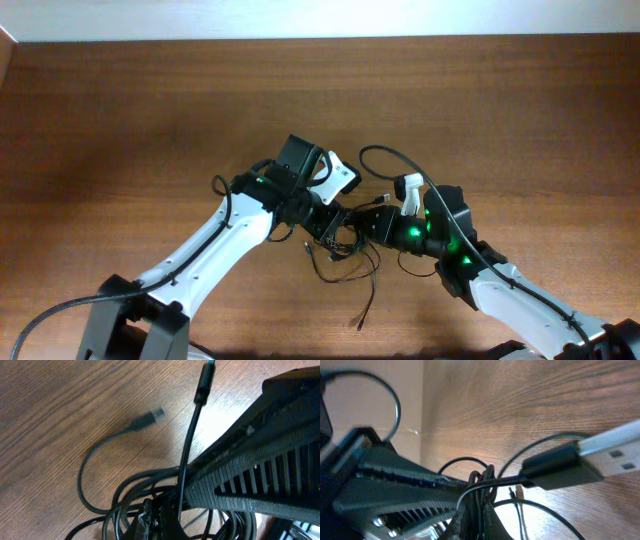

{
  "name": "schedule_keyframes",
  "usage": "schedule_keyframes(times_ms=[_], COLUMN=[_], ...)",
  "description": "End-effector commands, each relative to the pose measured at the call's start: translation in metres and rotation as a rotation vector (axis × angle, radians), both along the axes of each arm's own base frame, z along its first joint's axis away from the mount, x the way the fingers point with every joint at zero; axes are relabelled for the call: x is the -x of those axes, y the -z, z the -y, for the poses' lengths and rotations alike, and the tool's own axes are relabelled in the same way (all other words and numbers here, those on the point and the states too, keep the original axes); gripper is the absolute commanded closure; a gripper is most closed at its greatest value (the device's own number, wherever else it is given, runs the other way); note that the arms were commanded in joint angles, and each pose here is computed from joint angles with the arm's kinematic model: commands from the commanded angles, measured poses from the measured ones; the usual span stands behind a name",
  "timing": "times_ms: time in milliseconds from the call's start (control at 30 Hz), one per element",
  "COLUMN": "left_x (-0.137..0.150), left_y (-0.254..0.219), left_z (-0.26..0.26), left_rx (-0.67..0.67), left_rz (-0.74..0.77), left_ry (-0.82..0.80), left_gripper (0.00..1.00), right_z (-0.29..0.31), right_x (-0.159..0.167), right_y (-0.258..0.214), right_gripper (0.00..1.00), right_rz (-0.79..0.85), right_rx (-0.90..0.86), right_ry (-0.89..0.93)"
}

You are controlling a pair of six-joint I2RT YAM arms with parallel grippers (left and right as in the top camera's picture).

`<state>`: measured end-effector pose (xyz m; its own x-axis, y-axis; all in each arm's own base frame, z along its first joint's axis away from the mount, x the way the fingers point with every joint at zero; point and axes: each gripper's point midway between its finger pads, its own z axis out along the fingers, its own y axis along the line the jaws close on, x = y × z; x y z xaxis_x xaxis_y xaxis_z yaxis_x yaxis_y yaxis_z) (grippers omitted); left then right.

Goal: Untangle cables

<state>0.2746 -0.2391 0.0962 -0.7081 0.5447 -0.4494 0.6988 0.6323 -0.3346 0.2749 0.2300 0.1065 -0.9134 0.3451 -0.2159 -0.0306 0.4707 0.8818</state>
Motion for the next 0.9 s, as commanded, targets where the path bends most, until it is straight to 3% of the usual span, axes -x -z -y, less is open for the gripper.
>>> schedule_keyframes(times_ms=[0, 300, 500, 600, 633, 667, 700, 733, 867], left_x=[0.018, 0.015, 0.034, 0.025, 0.017, 0.007, 0.001, -0.008, -0.054], left_y=[0.021, 0.027, 0.006, 0.011, 0.014, 0.016, 0.015, 0.01, -0.028], left_z=[-0.007, -0.005, 0.037, 0.031, 0.024, 0.014, 0.006, -0.005, -0.059], left_rx=[-0.025, 0.001, 0.175, 0.127, 0.093, 0.068, 0.061, 0.058, 0.111], left_rz=[-0.051, -0.085, -0.107, -0.062, -0.038, -0.018, -0.009, 0.0, 0.067], left_ry=[0.014, -0.083, 0.051, 0.021, -0.009, -0.046, -0.075, -0.113, -0.35], left_gripper=[1.0, 1.0, 1.0, 0.99, 0.86, 0.42, 0.1, 0.01, 0.01], right_z=[-0.005, 0.008, 0.016, 0.017, 0.018, 0.02, 0.022, 0.024, 0.025], right_x=[-0.011, -0.022, -0.036, -0.037, -0.037, -0.037, -0.038, -0.038, -0.036], right_y=[-0.025, -0.049, -0.05, -0.049, -0.046, -0.04, -0.034, -0.03, -0.026], right_gripper=[0.95, 0.96, 0.96, 0.96, 0.96, 0.95, 0.94, 0.92, 0.86], right_rz=[-0.058, -0.155, -0.152, -0.15, -0.157, -0.174, -0.184, -0.166, -0.026], right_rx=[-0.121, -0.285, -0.294, -0.29, -0.281, -0.264, -0.245, -0.216, -0.111], right_ry=[0.076, 0.115, 0.21, 0.216, 0.228, 0.245, 0.261, 0.261, 0.189])
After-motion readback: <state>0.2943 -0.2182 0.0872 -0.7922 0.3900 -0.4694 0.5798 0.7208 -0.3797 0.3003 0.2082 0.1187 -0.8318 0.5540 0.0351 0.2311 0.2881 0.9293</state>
